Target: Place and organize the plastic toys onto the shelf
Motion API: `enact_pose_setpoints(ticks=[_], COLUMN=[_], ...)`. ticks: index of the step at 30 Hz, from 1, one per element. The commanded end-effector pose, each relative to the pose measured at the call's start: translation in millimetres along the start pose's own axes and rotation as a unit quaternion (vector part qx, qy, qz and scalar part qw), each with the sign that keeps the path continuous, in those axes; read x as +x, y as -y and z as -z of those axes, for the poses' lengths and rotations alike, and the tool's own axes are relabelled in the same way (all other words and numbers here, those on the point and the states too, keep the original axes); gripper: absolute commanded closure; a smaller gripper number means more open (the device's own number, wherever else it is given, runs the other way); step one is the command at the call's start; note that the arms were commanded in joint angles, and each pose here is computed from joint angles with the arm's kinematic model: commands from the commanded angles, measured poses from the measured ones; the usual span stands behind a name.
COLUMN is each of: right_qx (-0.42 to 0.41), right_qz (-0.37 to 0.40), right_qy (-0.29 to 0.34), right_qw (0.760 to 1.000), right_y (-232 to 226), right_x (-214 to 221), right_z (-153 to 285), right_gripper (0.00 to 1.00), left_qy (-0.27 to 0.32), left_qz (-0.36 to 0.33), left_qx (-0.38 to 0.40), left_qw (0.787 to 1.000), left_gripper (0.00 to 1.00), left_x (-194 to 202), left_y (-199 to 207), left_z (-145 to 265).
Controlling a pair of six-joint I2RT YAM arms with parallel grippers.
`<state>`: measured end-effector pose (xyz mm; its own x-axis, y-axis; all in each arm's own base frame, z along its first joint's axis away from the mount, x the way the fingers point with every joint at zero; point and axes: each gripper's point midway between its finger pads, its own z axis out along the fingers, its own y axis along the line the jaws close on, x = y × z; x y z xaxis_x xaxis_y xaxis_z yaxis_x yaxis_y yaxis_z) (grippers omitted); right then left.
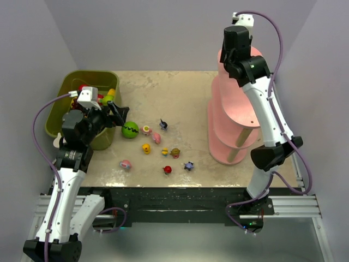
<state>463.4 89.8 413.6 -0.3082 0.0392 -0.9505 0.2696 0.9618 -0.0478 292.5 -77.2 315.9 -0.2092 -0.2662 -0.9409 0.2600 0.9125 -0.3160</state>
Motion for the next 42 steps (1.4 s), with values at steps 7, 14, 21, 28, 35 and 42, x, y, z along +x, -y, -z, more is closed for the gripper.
enact_pose_setpoints(ticks=[7, 14, 21, 28, 35, 42], right_qx=[0.034, 0.042, 0.012, -0.016, -0.036, -0.053], right_qz=[-0.027, -0.024, -0.021, -0.025, -0.046, -0.06], right_qy=[0.023, 0.021, 0.022, 0.033, 0.059, 0.077], right_qw=[0.999, 0.999, 0.999, 0.999, 0.997, 0.994], right_y=[2, 0, -8, -9, 7, 28], right_x=[-13, -9, -11, -26, -49, -60], right_z=[-12, -19, -15, -3, 32, 68], right_gripper=[0.59, 0.52, 0.34, 0.27, 0.23, 0.2], left_qy=[0.011, 0.012, 0.01, 0.006, 0.007, 0.008], left_qz=[-0.001, -0.001, 0.001, 0.001, 0.0, -0.002], left_qx=[0.006, 0.007, 0.007, 0.008, 0.012, 0.014], left_qw=[1.0, 1.0, 1.0, 1.0, 1.0, 1.0], left_gripper=[0.0, 0.0, 0.0, 0.0, 0.0, 0.0], left_x=[-6, -6, -5, -4, -5, -7], left_y=[1, 2, 2, 2, 4, 6], left_z=[-2, -2, -2, -2, 0, 2])
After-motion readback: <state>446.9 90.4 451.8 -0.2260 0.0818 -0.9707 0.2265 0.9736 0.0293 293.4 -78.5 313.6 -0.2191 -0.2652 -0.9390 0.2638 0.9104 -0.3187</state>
